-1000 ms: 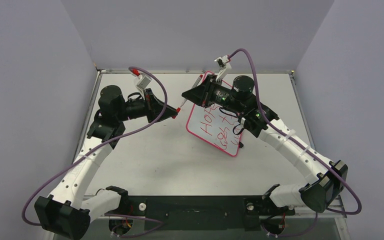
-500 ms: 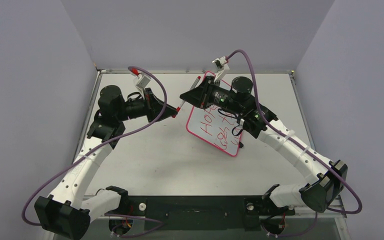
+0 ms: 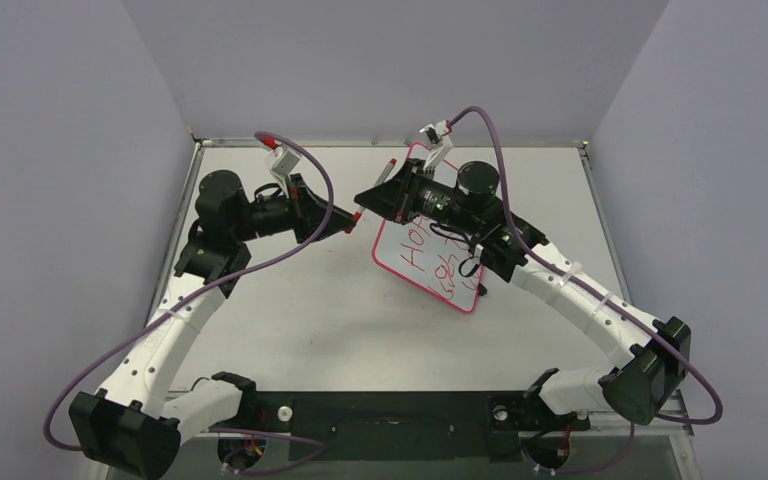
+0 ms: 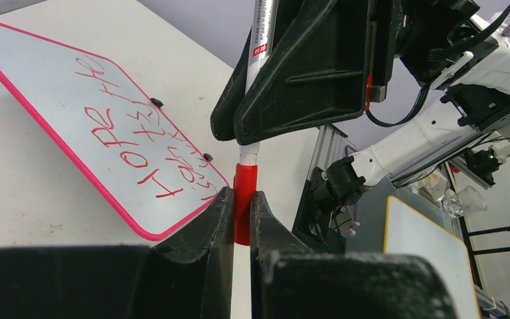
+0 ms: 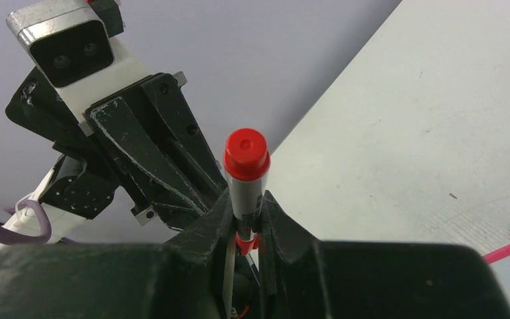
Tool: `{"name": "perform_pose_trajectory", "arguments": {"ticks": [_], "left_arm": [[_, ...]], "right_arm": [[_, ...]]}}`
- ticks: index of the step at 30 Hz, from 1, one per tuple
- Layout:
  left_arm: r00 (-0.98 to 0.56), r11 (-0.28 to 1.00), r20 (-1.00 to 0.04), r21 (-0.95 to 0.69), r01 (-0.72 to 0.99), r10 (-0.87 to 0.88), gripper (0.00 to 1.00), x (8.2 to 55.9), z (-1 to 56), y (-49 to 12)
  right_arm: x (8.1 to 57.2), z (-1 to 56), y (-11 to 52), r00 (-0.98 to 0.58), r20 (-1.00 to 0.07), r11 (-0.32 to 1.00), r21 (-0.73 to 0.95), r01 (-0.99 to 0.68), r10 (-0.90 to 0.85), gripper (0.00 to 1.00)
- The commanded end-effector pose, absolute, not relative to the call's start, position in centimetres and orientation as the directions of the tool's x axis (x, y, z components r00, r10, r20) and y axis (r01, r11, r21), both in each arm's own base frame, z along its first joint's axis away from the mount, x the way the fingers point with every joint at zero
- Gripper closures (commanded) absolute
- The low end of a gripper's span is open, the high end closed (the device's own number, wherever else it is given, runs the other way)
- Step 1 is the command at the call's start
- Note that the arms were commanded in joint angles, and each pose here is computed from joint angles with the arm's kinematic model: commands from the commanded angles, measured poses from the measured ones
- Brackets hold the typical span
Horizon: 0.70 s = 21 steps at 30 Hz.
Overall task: Write a sentence on the whiteboard
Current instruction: Insert the whiteboard marker without the cap into the pen cap.
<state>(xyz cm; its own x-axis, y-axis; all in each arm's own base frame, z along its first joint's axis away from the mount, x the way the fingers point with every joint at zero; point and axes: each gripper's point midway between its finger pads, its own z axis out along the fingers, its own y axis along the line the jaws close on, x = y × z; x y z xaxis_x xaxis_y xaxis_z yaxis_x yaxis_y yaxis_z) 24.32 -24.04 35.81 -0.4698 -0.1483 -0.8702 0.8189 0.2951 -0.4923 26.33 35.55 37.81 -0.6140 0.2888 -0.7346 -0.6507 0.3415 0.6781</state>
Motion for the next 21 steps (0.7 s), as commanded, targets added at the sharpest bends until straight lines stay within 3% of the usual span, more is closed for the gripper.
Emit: {"name": "perform_pose_trajectory", "arguments": {"ticks": [1, 21], "left_arm": [[-0.345, 0.332, -0.914, -0.400, 0.854, -0.215, 1.00, 25.6, 39.4, -23.8], [-0.251, 0.437, -0.922, -0.363, 0.823, -0.294, 1.00, 28.1, 41.6, -23.4]], "right_arm": [[24.7, 36.0, 37.2, -0.659, -0.712, 0.304, 0.701, -0.645, 0.243, 1.00], [20.9, 28.6, 42.4, -0.764, -0.632, 0.430, 0.731, -0.530, 0.131, 1.00]]}}
